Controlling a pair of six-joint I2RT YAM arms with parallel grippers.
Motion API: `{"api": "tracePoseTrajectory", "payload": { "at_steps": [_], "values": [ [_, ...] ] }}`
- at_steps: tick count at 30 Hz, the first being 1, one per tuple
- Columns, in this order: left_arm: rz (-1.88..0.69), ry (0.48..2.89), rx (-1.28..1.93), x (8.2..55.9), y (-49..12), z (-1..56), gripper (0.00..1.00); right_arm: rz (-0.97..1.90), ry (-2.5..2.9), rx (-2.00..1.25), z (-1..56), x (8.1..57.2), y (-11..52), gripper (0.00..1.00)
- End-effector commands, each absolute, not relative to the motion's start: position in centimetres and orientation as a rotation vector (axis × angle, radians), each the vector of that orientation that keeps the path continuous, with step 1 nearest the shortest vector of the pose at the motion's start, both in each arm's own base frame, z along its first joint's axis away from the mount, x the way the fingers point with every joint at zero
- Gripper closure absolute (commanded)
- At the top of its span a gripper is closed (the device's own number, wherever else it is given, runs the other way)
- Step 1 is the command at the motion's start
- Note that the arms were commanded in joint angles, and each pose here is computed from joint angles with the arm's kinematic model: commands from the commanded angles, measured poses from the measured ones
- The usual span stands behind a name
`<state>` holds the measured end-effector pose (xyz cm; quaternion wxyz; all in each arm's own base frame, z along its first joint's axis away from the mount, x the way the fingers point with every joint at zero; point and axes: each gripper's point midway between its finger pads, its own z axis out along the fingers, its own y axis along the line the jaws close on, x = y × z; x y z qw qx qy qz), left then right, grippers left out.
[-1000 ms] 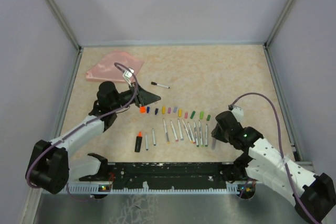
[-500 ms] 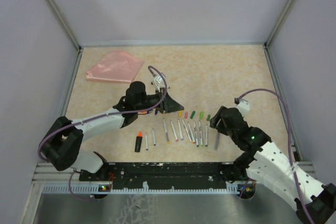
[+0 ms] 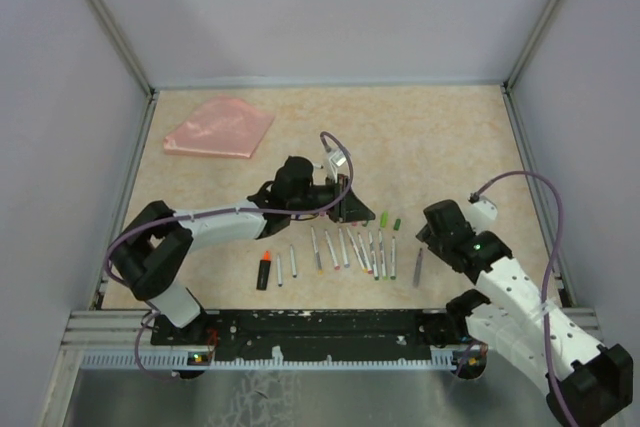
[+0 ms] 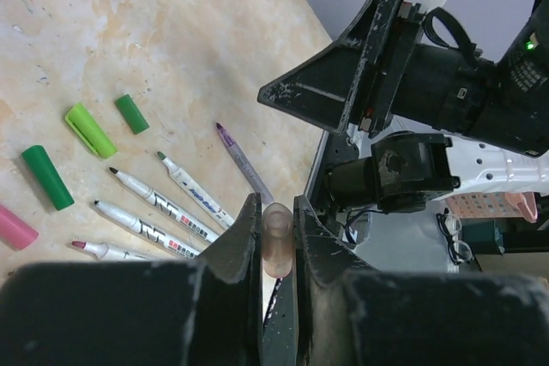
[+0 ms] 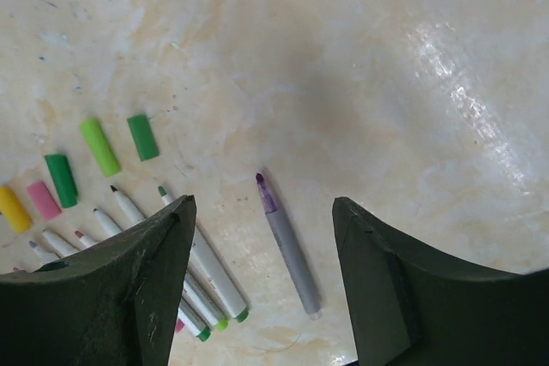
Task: Open the pen caps
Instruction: Place the pen cap at the center of the board.
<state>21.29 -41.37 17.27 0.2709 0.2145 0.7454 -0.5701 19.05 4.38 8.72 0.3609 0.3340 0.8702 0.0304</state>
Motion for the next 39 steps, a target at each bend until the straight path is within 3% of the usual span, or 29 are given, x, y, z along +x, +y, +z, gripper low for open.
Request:
{"api": "tracePoseTrajectory", "payload": {
  "at_steps": [1,21,39],
  "values": [
    [-1.520,1.969,0.602,21.8,-42.0,18.0,1.00,0.069,2.262,0.970,8.0,18.5,4.4,0.35],
    [-1.494,1.987,0.639,21.8,-44.2,17.0,1.00,0.171,2.187,1.076,7.4,17.8,4.4,0.42],
    [-1.046,2.159,0.557,24.5,-49.9,10.9,1.00,0.147,1.977,1.343,9.5,16.0,1.4,0.46]
  ]
}}
